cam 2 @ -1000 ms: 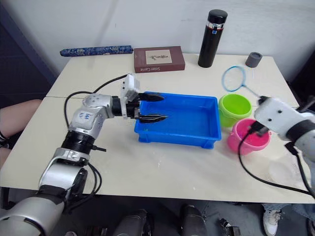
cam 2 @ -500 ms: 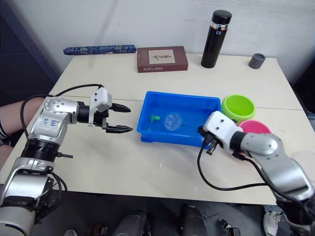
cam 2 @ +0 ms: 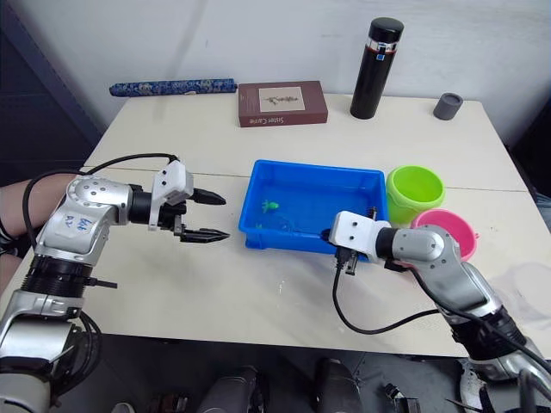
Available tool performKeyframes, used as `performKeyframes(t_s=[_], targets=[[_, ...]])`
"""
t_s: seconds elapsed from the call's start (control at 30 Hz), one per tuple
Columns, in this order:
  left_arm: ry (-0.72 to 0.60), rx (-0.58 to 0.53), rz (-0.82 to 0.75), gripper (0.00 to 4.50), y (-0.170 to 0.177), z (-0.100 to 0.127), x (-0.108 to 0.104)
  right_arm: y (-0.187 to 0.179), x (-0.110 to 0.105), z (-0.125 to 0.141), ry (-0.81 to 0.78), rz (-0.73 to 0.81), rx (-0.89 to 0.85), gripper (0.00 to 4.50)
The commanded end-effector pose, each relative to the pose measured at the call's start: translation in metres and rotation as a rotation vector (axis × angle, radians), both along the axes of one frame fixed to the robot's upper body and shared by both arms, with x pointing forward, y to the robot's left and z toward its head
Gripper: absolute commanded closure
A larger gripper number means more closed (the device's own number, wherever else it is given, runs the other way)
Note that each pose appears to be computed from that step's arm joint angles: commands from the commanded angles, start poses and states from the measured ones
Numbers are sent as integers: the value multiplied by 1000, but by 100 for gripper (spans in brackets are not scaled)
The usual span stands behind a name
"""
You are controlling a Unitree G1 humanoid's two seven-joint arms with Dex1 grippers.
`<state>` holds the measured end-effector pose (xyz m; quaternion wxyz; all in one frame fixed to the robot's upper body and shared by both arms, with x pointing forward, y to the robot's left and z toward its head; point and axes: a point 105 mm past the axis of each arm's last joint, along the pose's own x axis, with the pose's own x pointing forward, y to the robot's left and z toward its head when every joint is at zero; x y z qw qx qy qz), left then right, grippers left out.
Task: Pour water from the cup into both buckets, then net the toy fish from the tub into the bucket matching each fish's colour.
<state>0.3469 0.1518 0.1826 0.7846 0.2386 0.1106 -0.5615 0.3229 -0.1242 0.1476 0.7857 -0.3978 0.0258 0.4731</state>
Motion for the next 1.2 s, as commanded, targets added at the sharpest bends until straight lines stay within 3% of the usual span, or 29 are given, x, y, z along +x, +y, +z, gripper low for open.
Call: performKeyframes(t_s=[0.03,0.43,0.63,0.83,0.97,1.2], targets=[[-56,-19,7,3,2,15,-2,6,0,8,-2,26,45,450],[-85,-111,13,3,-9,20,9,-7,-3,31,275,-112,375,450],[-83,-195,-13,3,-24,26,17,-33,-4,35,283,-259,436,450],[-77,-128,-39,3,-22,21,21,-47,-5,34,105,-267,199,450],[-80,-53,-40,3,-12,15,21,-41,-1,30,-43,-165,-5,450],[-78,-23,-35,3,-5,19,15,-22,6,12,-37,-76,-28,450]])
